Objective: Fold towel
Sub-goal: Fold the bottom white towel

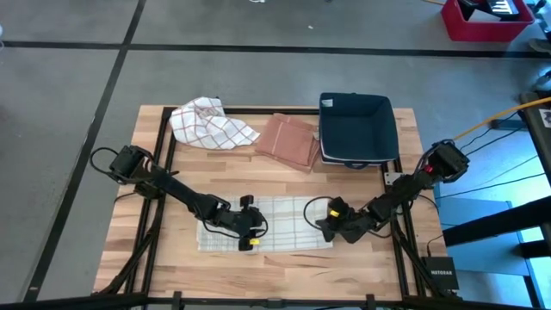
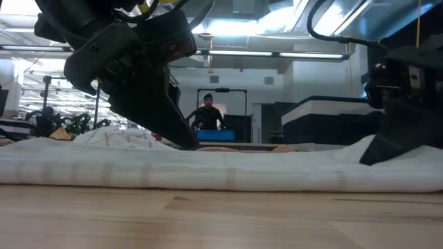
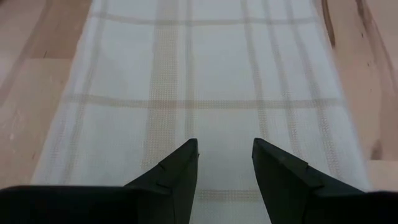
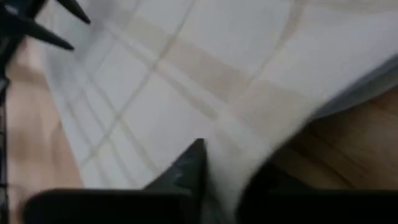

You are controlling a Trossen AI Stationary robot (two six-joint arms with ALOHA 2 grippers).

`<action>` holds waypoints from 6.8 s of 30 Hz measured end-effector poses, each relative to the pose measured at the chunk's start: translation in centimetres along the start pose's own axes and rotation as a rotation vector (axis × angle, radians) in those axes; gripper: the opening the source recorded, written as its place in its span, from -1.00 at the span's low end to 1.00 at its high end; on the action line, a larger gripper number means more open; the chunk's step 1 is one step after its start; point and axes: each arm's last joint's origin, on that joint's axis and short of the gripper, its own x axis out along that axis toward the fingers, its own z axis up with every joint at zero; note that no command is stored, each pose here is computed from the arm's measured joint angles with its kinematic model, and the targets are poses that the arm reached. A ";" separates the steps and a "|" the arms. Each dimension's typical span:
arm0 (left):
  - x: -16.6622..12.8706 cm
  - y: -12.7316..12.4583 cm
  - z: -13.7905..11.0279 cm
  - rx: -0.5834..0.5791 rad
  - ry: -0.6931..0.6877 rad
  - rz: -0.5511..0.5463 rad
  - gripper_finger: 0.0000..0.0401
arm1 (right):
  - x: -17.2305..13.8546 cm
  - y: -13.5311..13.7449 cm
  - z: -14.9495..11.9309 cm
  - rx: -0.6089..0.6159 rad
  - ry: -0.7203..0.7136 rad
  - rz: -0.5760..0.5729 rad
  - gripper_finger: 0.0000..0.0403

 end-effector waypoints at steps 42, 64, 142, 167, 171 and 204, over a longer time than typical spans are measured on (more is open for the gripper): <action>-0.9 -0.2 1.0 -0.040 0.076 -0.002 -0.28 | -3.4 9.7 6.9 -0.204 -0.078 0.057 -0.92; 3.6 0.3 0.1 -0.139 -0.017 -0.032 -0.28 | -3.6 11.0 7.8 -0.135 -0.078 0.206 -0.88; -2.8 -2.6 -4.8 -0.072 0.198 0.094 -0.28 | 10.5 12.8 10.6 0.015 -0.136 0.263 -0.81; -13.0 -2.1 2.1 -0.207 0.051 0.076 -0.28 | 8.6 14.2 10.6 -0.266 -0.040 0.397 -0.21; -11.1 -2.9 2.2 -0.120 -0.109 0.099 -0.28 | 8.0 14.8 9.3 -0.464 -0.060 0.406 -0.21; -11.1 -4.2 -2.9 -0.469 0.320 0.109 -0.28 | 11.9 11.7 3.0 -0.877 0.007 0.168 -0.21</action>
